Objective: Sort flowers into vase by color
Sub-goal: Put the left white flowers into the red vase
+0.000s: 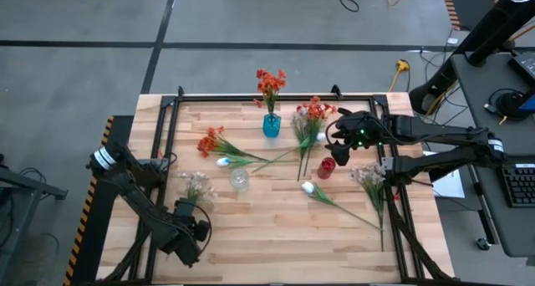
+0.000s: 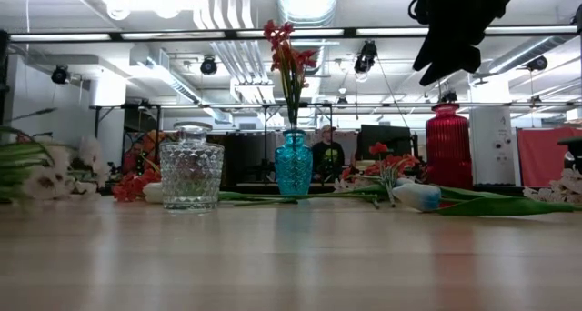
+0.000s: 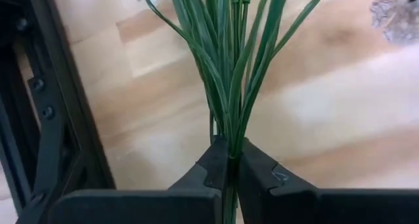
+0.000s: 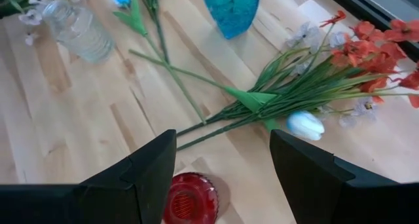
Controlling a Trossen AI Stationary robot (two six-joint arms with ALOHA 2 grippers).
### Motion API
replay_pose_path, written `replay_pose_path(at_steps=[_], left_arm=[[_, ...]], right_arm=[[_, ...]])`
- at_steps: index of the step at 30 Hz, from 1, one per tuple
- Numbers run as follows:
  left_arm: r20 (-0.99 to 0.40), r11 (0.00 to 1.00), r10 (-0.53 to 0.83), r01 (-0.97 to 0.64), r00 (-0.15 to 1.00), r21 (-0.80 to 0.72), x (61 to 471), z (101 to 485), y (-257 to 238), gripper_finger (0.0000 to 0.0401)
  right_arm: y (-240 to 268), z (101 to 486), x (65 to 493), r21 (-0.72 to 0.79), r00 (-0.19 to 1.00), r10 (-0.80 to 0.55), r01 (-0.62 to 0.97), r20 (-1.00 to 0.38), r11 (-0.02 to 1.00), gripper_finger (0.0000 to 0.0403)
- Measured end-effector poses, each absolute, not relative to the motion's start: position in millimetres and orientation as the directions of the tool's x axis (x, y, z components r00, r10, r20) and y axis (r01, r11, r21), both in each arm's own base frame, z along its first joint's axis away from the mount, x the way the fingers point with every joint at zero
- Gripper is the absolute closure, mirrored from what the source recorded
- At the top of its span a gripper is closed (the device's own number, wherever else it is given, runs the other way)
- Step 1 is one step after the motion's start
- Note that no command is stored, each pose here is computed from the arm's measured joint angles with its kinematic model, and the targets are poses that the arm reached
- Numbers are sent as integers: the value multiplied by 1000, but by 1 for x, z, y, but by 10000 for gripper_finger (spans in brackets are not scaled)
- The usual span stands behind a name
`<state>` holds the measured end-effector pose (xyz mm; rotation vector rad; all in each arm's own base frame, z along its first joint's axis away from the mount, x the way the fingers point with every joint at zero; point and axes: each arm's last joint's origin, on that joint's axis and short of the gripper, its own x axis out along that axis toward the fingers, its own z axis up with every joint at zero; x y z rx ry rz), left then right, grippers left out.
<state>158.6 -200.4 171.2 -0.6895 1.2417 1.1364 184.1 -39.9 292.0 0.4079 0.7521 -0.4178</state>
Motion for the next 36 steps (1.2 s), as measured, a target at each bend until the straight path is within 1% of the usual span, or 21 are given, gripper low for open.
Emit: replay_pose_path(at_steps=[3, 6, 10, 13, 14, 16, 19, 23, 26, 31, 36], left_arm=[[-970, 370, 239, -920, -38, 127, 156, 195, -201, 400], [-971, 412, 240, -905, -6, 107, 154, 222, -198, 400], [-949, 470, 290, -882, 124, 29, 154, 261, -192, 400], [-909, 492, 363, -871, 204, 1, 154, 288, -187, 401], [-896, 502, 372, -865, 241, -24, 155, 295, -186, 401], [-842, 594, 383, -800, 379, -90, 158, 307, -185, 401], [-702, 702, 437, -702, 562, -124, 163, 326, -182, 401], [-522, 785, 492, -614, 697, -80, 163, 346, -175, 401], [-413, 827, 500, -561, 761, -32, 162, 359, -171, 401], [-353, 887, 445, -461, 823, 42, 166, 376, -167, 401], [-286, 908, 418, -392, 862, 145, 188, 387, -164, 401]], right_arm=[[-36, 293, 184, 201, 665, -203, 477, -719, 855, 165], [-33, 294, 184, 198, 671, -192, 459, -716, 866, 165], [-30, 294, 185, 195, 680, -181, 437, -710, 878, 165], [-28, 294, 189, 184, 700, -193, 425, -688, 886, 165], [-28, 294, 190, 184, 711, -197, 420, -675, 889, 165], [-26, 293, 192, 183, 727, -192, 403, -660, 897, 165], [-22, 289, 195, 179, 745, -179, 373, -643, 910, 165], [-15, 283, 199, 150, 775, -155, 307, -613, 940, 165], [-9, 278, 203, 117, 812, -132, 238, -569, 964, 165], [1, 268, 209, 90, 878, -92, 152, -469, 984, 165], [13, 253, 212, 102, 937, -37, 76, -347, 992, 165]])
